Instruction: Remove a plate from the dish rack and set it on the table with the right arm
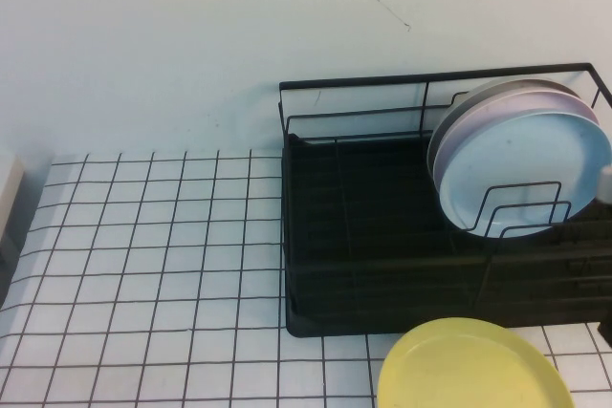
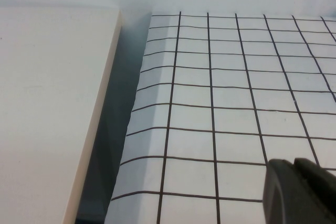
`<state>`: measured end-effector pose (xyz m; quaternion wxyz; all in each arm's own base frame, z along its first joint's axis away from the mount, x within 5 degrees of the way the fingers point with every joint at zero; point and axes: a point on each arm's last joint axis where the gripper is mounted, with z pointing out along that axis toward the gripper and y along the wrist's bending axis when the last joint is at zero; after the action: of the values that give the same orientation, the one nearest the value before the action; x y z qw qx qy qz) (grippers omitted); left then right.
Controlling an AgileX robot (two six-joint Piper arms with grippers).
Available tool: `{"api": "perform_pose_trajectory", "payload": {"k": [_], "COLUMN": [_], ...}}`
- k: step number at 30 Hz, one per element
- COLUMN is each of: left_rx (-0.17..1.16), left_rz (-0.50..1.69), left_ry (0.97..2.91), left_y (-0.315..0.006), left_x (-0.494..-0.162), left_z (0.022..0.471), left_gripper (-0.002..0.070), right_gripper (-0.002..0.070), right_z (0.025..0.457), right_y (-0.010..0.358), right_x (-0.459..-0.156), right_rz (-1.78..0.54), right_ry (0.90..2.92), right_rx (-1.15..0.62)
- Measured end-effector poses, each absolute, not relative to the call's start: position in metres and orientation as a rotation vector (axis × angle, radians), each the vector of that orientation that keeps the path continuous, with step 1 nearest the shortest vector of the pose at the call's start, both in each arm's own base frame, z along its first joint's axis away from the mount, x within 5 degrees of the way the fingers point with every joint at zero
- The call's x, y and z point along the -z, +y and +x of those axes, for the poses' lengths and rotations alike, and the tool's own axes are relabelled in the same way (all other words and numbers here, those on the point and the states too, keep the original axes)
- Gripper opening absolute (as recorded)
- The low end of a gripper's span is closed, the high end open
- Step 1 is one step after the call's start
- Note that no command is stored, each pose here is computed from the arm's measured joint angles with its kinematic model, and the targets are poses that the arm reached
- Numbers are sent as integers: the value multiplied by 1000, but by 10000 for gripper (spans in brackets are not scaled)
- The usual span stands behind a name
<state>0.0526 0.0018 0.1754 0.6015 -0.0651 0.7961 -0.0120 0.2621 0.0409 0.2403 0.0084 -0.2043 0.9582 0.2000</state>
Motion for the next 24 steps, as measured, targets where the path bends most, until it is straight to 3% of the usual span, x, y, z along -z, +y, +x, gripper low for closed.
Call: {"api": "perform_pose_trajectory", "payload": {"k": [4, 9, 11, 16, 24], "left_rx": [28, 28, 28, 28, 28], "left_rz": [-151, -151, -151, -151, -151], "left_ry": [1845, 1845, 1845, 1845, 1845], "left_y": [2, 2, 2, 2, 2], "left_x": [-175, -175, -175, -175, -175], "left_z": [53, 53, 53, 53, 53], "left_gripper": [-4, -4, -4, -4, -4], "right_gripper": [327, 85, 38, 3, -2], "right_z": [277, 253, 234, 179, 103], "right_y": [40, 47, 48, 45, 42], "right_x": [-272, -323, -347, -372, -362], "right_rz": [-605, -636, -638, -608, -539], "right_ry": [2908, 2674, 2529, 2218, 1886], "right_rx": [-553, -590, -554, -401, -314]}}
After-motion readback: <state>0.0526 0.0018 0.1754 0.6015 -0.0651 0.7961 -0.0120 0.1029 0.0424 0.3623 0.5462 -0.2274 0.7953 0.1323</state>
